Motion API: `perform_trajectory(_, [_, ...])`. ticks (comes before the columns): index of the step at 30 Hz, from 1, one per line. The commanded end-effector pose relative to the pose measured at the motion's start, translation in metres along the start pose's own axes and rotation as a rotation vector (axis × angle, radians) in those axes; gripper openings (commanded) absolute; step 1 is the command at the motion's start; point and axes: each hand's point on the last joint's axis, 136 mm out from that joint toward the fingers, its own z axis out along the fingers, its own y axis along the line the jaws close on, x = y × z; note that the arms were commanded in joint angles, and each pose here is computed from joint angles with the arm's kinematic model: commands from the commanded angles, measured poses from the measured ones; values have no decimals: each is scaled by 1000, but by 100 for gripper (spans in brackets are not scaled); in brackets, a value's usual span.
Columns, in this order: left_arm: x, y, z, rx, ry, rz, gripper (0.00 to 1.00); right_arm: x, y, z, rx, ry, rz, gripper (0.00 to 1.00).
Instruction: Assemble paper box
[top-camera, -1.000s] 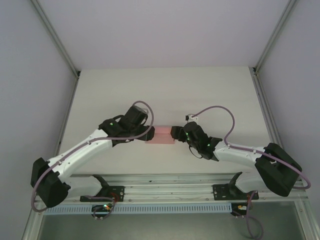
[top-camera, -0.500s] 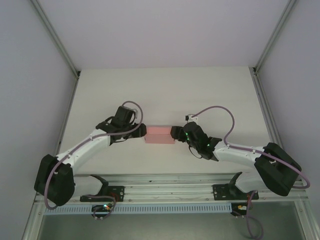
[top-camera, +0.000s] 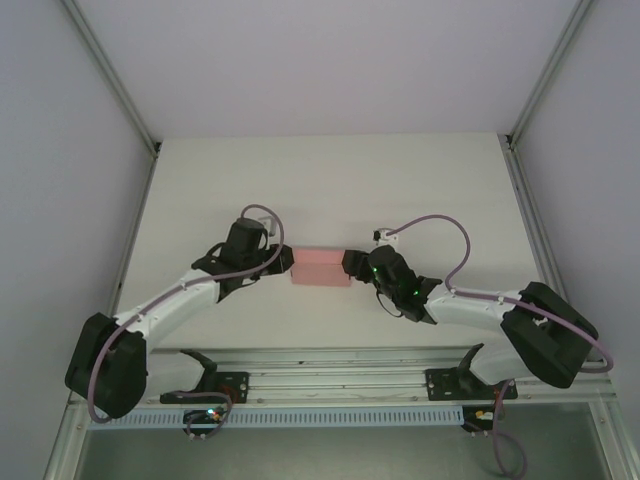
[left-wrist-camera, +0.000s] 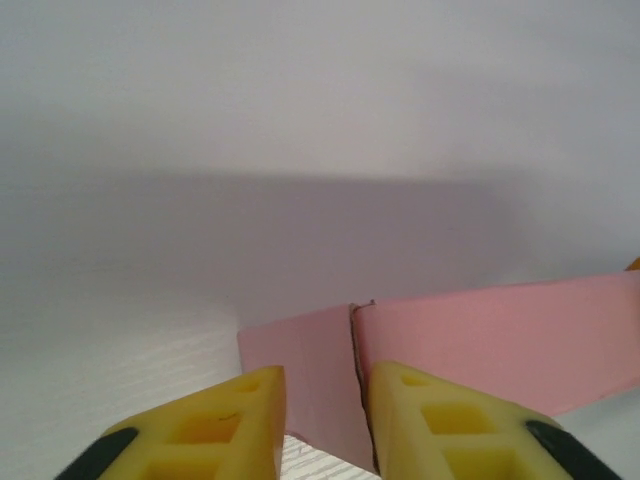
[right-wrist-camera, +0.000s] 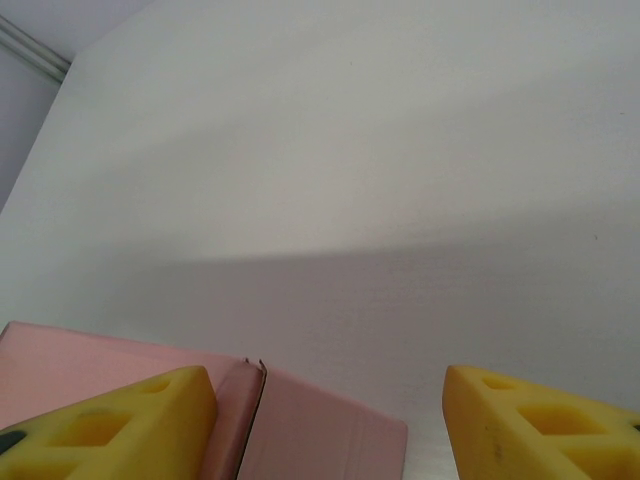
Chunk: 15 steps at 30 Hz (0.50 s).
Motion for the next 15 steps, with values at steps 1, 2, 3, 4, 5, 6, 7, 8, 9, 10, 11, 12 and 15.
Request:
perform_trajectory(1, [29, 8, -1, -68, 135, 51, 36, 35, -22, -7, 85, 159, -149, 63])
perform_trajectory(2, [20, 4, -6, -68, 112, 72, 35, 24, -14, -9, 80, 139, -171, 64])
perform_trajectory(3, [10, 0, -11, -65, 90, 93, 36, 13, -5, -12, 66, 119, -196, 65])
perform_trajectory(4, [0, -4, -17, -72, 66, 108, 39, 2, 4, -14, 49, 97, -213, 67])
perform_trajectory(5, [-9, -7, -23, -82, 47, 114, 40, -8, 11, -17, 34, 78, -224, 69])
perform_trajectory(6, [-17, -10, -29, -83, 28, 127, 41, -16, 19, -19, 12, 59, -237, 71])
perform_trajectory(7, [-28, -12, -34, -92, 2, 141, 46, -26, 28, -21, -21, 40, -256, 74])
perform_trajectory(8, [-37, -11, -40, -112, -26, 150, 55, -31, 36, -22, -54, 34, -281, 79])
perform_trajectory(9, [-47, -8, -46, -145, -59, 153, 75, -36, 45, -23, -94, 37, -318, 83])
perform_trajectory(10, [-57, 0, -51, -195, -96, 148, 100, -38, 56, -23, -146, 51, -379, 91])
perform_trajectory(11, [-66, 10, -57, -246, -127, 136, 100, -37, 68, -25, -205, 72, -465, 100])
perform_trajectory(12, [-74, 22, -62, -303, -154, 116, 100, -33, 77, -26, -255, 98, -573, 100])
perform_trajectory(15, [-91, 56, -74, -404, -206, 52, 100, -10, 101, -35, -440, 216, -933, 100])
